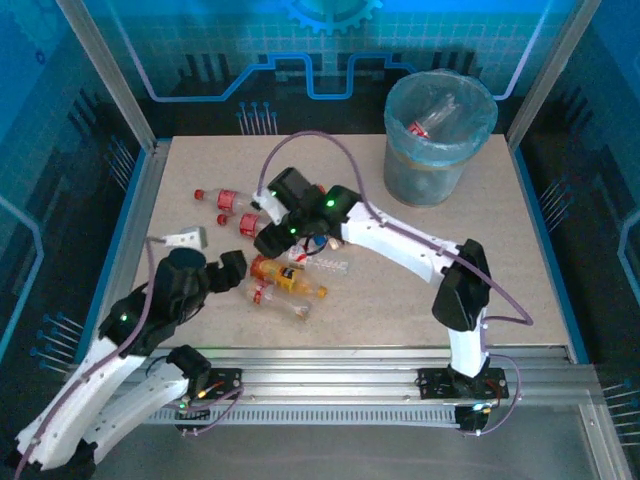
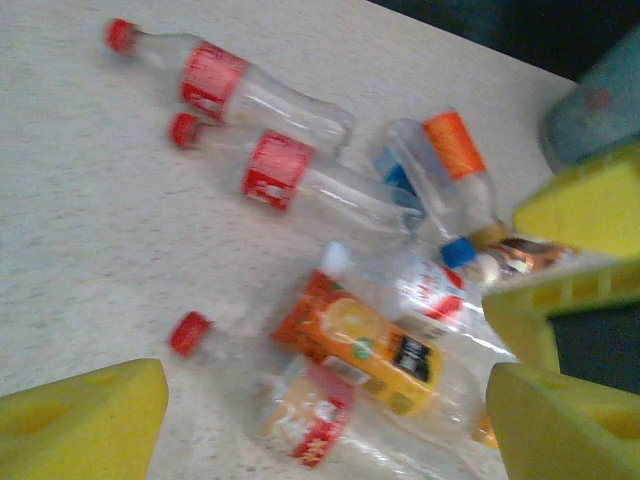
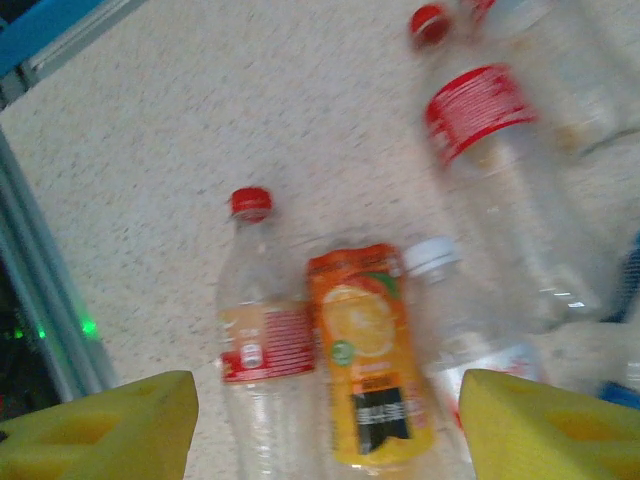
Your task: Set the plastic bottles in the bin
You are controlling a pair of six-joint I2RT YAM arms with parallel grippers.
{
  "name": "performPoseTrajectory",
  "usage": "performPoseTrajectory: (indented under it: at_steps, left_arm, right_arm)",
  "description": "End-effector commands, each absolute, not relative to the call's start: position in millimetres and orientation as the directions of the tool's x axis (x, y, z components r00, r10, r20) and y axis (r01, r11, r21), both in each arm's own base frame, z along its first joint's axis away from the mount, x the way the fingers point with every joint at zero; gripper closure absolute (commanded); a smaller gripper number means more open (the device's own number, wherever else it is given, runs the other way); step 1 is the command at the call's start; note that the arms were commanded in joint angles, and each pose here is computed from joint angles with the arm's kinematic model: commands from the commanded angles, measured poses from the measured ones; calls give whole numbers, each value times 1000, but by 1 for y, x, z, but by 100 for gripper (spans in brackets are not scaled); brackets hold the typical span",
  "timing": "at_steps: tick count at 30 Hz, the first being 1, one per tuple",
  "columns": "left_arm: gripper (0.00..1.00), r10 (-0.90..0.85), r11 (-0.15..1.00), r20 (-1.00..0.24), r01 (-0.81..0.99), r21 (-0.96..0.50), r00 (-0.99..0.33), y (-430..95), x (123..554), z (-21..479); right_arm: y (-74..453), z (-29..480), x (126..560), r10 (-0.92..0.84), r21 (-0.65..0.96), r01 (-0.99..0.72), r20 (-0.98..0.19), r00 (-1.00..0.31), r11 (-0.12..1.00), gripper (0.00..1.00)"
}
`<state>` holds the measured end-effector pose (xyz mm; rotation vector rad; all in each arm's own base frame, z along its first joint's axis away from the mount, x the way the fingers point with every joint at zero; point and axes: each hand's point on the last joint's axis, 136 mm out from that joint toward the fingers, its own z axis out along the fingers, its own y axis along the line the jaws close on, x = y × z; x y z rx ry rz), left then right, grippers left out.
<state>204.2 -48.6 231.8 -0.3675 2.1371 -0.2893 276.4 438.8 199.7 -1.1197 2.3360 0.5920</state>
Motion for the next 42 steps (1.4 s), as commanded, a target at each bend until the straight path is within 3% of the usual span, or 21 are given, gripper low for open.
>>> performPoseTrajectory:
  at_steps: [1,11,20,26,33,42]
  left_arm:
    - [16,-395,910,-785,-323,-261,-478,-7,190,219]
    - [16,-419,877,-828,-400,-265,-372,19,179,225]
    - [15,-409,884,-829,-393,-255,-382,18,179,219]
    - [15,-395,890,-840,-381,-250,-371,19,180,224]
    - [15,-376,901,-859,-352,-252,-348,17,183,238]
    - [16,-308,934,-917,-265,-240,-252,9,197,311]
  right_arm:
    - [461,166,251,-636,199,-788,-491,-595,583,29]
    - [489,80,221,-738,98,-787,-291,-609,610,25]
    - [496,38,211,-794,17,-814,-210,-571,581,23]
    - [502,37,210,-793,31,-816,-219,-569,577,25]
    - [512,80,210,-766,86,-817,-303,-566,570,36]
    - [496,221,245,-613,189,-806,-559,-558,561,43]
